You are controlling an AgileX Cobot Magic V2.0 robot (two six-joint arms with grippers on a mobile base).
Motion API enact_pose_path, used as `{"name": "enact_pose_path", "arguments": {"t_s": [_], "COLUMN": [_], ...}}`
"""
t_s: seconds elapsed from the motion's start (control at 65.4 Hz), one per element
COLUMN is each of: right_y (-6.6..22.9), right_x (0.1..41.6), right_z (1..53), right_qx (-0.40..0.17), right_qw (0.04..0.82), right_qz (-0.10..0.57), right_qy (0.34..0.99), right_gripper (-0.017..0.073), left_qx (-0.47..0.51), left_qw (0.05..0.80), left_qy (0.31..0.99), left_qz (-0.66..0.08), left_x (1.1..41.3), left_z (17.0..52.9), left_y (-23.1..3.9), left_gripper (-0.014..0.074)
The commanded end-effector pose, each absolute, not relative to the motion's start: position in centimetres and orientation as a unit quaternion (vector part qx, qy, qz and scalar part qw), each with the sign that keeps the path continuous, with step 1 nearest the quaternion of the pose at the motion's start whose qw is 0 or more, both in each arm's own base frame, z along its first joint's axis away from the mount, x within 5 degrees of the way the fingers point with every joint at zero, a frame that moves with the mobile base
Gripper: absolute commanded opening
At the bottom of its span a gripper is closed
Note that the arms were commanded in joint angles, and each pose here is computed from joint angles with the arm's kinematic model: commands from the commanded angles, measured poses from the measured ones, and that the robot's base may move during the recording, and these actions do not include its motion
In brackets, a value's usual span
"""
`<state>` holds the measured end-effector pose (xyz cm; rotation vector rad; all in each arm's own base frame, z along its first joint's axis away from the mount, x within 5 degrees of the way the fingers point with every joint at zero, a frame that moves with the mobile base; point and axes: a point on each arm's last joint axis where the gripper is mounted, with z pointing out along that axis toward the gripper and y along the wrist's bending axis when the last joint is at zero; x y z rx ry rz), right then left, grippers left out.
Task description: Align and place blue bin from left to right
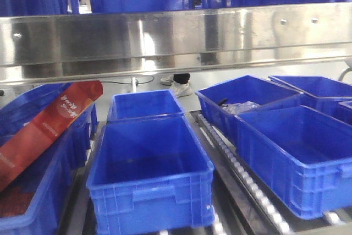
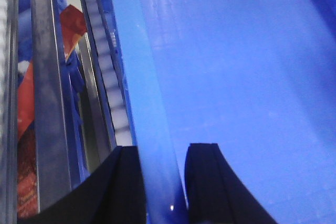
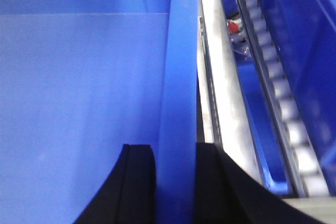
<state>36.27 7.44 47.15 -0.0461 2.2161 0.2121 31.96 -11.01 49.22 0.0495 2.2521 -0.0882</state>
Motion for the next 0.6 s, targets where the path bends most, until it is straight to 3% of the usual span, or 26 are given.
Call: {"name": "enact_pose_path", "arguments": {"t_s": [0.0,0.581], "right_y": [6.89,6.89], "right_x": [36.32,36.32], "right_z": [49.48,49.48], "right_qx": [-0.025,-0.025], "right_qw": [0.528,0.528], "right_qz": [0.073,0.073], "right_qy": [0.846,0.846], "right_gripper": [-0.0070,-0.0070], "left_qx": [0.032,0.032], "left_qw": [0.469,0.469], "left_qy": [0.882,0.882], "left_qz": [-0.040,-0.040], "left_x": [31.33,31.33], "left_z": [50.75,50.75], "left_y": [-10.82,-10.82], "left_gripper": [-0.0009,-0.0009]}}
